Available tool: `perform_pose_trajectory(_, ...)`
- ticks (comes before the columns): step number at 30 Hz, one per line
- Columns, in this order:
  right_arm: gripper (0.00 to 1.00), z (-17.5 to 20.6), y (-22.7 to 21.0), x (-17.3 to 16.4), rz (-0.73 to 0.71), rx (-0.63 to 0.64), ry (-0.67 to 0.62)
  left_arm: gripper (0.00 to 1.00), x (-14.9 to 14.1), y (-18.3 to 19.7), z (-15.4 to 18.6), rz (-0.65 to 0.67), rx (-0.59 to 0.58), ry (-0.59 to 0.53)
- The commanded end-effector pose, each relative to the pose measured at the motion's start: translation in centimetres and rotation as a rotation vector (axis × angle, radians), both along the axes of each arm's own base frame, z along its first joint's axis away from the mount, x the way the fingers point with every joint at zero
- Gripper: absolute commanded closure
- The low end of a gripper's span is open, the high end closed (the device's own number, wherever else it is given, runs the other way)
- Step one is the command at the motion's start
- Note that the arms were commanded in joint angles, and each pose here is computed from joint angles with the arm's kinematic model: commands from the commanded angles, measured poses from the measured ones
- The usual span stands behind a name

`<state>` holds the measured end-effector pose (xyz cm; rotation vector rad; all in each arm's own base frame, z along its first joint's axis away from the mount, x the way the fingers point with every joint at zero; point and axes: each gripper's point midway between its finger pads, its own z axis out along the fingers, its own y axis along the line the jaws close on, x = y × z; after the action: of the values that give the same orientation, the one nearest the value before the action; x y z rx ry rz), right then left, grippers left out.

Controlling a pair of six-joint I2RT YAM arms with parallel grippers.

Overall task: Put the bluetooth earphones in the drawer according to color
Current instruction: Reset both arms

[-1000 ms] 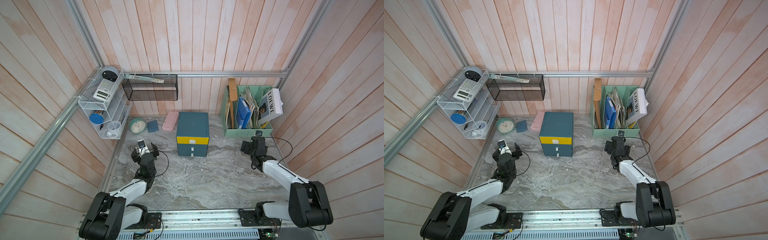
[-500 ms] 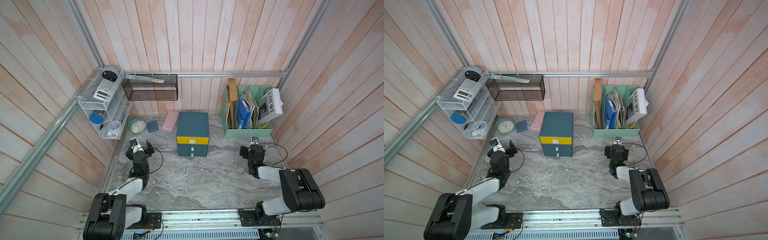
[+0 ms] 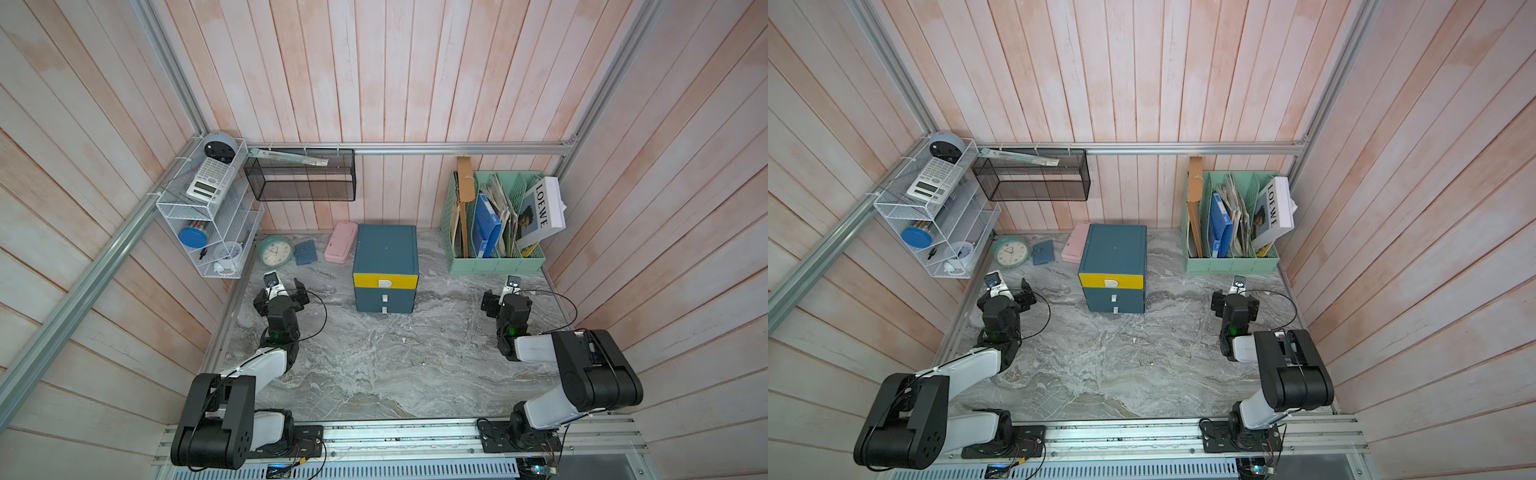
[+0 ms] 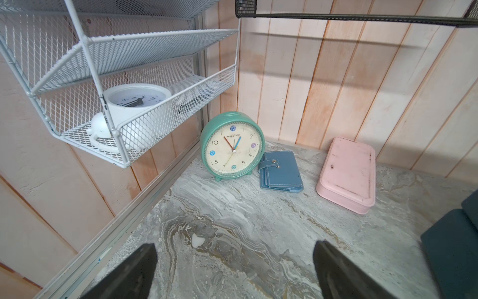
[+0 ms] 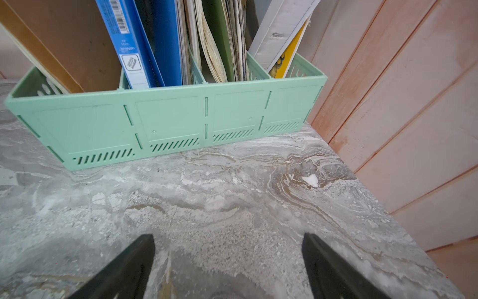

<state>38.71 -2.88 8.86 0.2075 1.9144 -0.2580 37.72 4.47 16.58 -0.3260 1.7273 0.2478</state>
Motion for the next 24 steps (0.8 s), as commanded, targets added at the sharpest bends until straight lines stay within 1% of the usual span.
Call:
perform_pose_trajectory(1,0.04,0.8,-0.2,0.3,-0.004,0.009,-0.047,0.00,-0.2,0.3,-1.2,0.008,0.009,0.027)
perform_pose_trajectory(5,0.04,0.8,-0.1,0.3,-0.003,0.009,-0.048,0.00,-0.7,1.2,-2.1,0.064,0.004,-0.007)
perform_pose_trajectory(6,0.04,0.8,-0.1,0.3,-0.003,0.009,-0.046,0.00,-0.6,1.1,-2.4,0.059,0.003,-0.010)
perform_pose_trajectory(9,0.03,0.8,-0.1,0.3,-0.003,0.009,-0.046,0.00,0.1,0.1,-3.9,-0.008,0.013,0.002)
perform_pose_trajectory(11,0.02,0.8,-0.1,0.3,-0.003,0.009,-0.047,0.00,0.3,-0.1,-4.9,-0.020,0.016,-0.003)
perform_pose_trajectory(12,0.02,0.8,-0.2,0.3,-0.005,0.009,-0.046,0.00,0.3,0.0,-4.5,-0.013,0.021,-0.025)
perform_pose_trajectory(14,0.02,0.8,-0.2,0.3,-0.004,0.008,-0.047,0.00,0.4,0.0,-4.9,-0.014,0.008,0.021)
perform_pose_trajectory(16,0.02,0.8,-0.2,0.3,-0.004,0.008,-0.046,0.00,0.9,0.2,-4.8,-0.001,0.020,0.013)
perform_pose_trajectory(18,0.02,0.8,-0.2,0.3,-0.005,0.008,-0.047,0.00,1.3,0.4,-5.2,0.014,0.009,0.069)
perform_pose_trajectory(20,0.02,0.8,-0.2,0.3,-0.005,0.008,-0.046,0.00,1.2,0.6,-5.1,0.021,0.010,0.043)
perform_pose_trajectory(24,0.02,0.8,-0.2,0.3,-0.006,0.008,-0.047,0.00,1.2,0.6,-5.1,0.021,0.009,0.045)
